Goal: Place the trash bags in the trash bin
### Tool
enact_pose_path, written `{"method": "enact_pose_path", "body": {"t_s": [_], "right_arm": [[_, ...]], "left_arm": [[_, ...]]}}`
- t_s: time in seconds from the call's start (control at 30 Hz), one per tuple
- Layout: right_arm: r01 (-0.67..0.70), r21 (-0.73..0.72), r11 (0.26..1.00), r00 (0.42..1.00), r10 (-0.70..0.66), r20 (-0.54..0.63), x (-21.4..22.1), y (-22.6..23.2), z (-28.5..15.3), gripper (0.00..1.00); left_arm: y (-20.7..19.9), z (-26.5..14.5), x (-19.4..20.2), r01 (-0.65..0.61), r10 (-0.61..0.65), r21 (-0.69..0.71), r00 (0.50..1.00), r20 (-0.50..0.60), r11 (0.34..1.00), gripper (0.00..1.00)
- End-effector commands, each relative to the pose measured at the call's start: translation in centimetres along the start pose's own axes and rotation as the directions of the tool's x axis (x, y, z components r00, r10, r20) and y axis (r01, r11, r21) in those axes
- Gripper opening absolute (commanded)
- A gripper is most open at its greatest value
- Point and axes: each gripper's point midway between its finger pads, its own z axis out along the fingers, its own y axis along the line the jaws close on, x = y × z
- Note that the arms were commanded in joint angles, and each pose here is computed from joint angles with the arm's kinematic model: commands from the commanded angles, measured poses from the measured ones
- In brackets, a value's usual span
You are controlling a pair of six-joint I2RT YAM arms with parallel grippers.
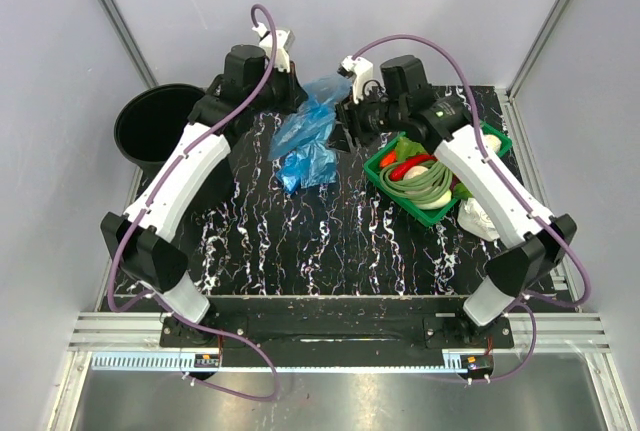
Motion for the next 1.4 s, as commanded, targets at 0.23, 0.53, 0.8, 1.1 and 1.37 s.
{"method": "enact_pose_path", "body": {"t_s": [0.23,0.53,0.8,1.1,1.37], "right_arm": [[-0.197,0.196,0.961,0.972,0.165,0.167,-3.8,-4.7,5.4,0.62],[-0.153,0.348,0.925,0.981,0.100,0.165,-2.8,-6.9,3.8,0.63],[-0.135,0.389,0.911,0.984,0.076,0.163,-2.8,-7.8,3.9,0.63],[-0.104,0.391,0.914,0.984,0.038,0.173,-4.3,-8.4,4.8,0.60],[-0.115,0.384,0.916,0.987,0.063,0.145,-3.0,-9.0,6.4,0.49]], "left_arm": [[-1.0,-1.7,-1.4,0.080,-0.081,0.020,0.993,0.088,0.997,0.00],[-1.5,-1.8,-1.0,0.068,-0.071,0.049,0.994,0.080,0.997,0.00],[-2.1,-2.1,-0.7,0.061,-0.067,0.079,0.995,0.071,0.995,0.00],[-2.7,-3.0,-0.1,0.042,-0.049,0.105,0.997,0.067,0.994,0.00],[-3.1,-3.3,-0.1,0.039,-0.048,0.126,0.997,0.066,0.991,0.00]]}}
